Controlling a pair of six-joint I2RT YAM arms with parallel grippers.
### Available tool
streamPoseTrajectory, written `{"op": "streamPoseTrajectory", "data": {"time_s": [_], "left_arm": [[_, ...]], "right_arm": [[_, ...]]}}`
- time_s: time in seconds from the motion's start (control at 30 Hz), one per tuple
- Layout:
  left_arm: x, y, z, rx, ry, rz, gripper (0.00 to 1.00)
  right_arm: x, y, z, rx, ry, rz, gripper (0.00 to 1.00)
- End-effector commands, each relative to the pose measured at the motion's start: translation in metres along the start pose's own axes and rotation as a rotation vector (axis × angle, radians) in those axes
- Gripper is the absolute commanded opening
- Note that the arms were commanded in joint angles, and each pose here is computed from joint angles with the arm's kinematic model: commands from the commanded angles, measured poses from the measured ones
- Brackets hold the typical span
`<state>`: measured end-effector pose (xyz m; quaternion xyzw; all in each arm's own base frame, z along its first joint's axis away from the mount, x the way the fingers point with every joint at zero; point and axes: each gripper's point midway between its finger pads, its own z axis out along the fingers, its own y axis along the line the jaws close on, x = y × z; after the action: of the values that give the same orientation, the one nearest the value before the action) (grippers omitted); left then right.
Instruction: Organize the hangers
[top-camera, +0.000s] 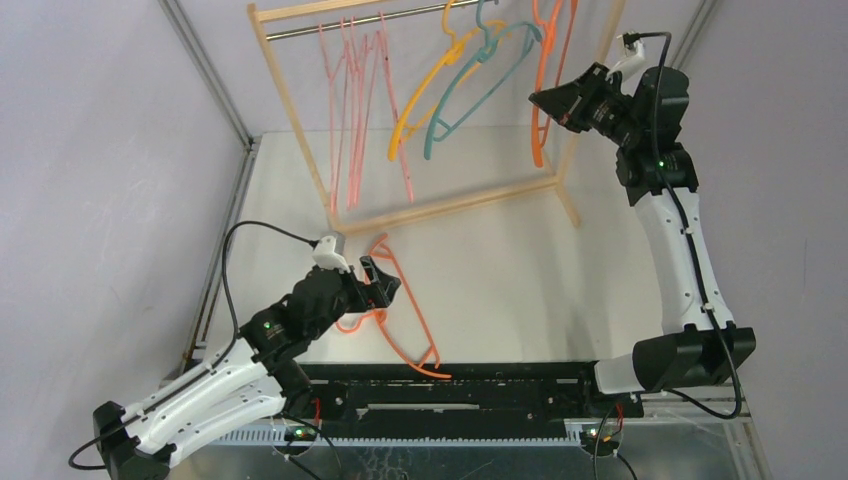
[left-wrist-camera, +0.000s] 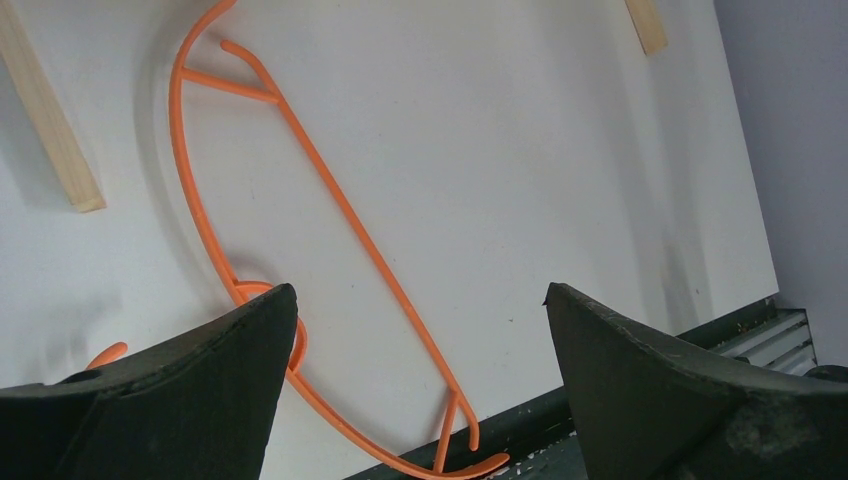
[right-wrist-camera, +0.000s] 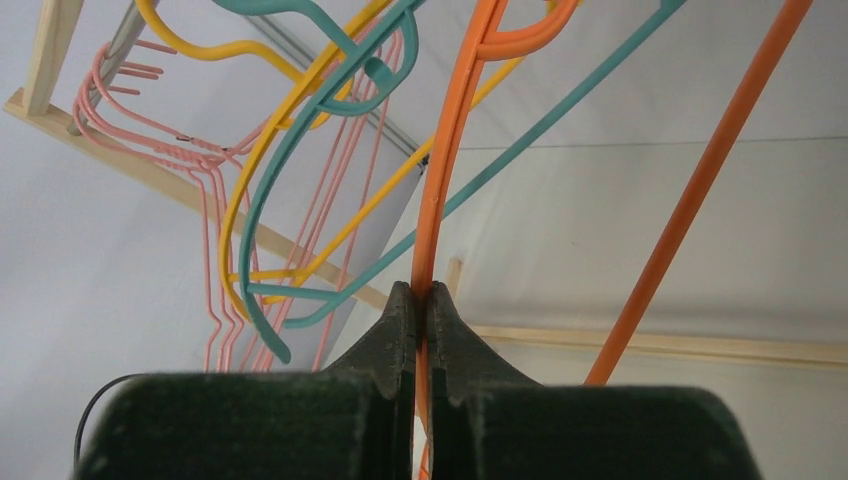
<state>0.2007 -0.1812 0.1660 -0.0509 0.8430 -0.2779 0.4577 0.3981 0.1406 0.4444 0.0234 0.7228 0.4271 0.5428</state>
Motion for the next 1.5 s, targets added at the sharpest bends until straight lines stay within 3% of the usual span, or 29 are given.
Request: {"op": "streamPoseTrajectory", "data": {"time_s": [0.0,0.53,0.83,1.47], "left_arm": [[-0.003,0.002,0.003,-0.007,-0.015,-0.001,0.99],[-0.004,0.0,0.005,0.001,-0.024,-0.013,0.99],[-0.004,0.006,0.002,-0.013,-0.037,-0.03,0.99],[-0.004,0.01,-0.002,-0.023,-0.043,-0.023,0.99]], "right_arm": [[-0.032,0.03,-0.008,-0.06,-0.101,-0.088,0.0],[-0.041,0.026,-0.013,0.025,-0.116,-0.134,0.0],[-0.04,-0.004,0.001,0.152,-0.077,-0.105,0.0],[-0.035,-0.031,0.014,0.226,-0.067,-0.056,0.0]]}}
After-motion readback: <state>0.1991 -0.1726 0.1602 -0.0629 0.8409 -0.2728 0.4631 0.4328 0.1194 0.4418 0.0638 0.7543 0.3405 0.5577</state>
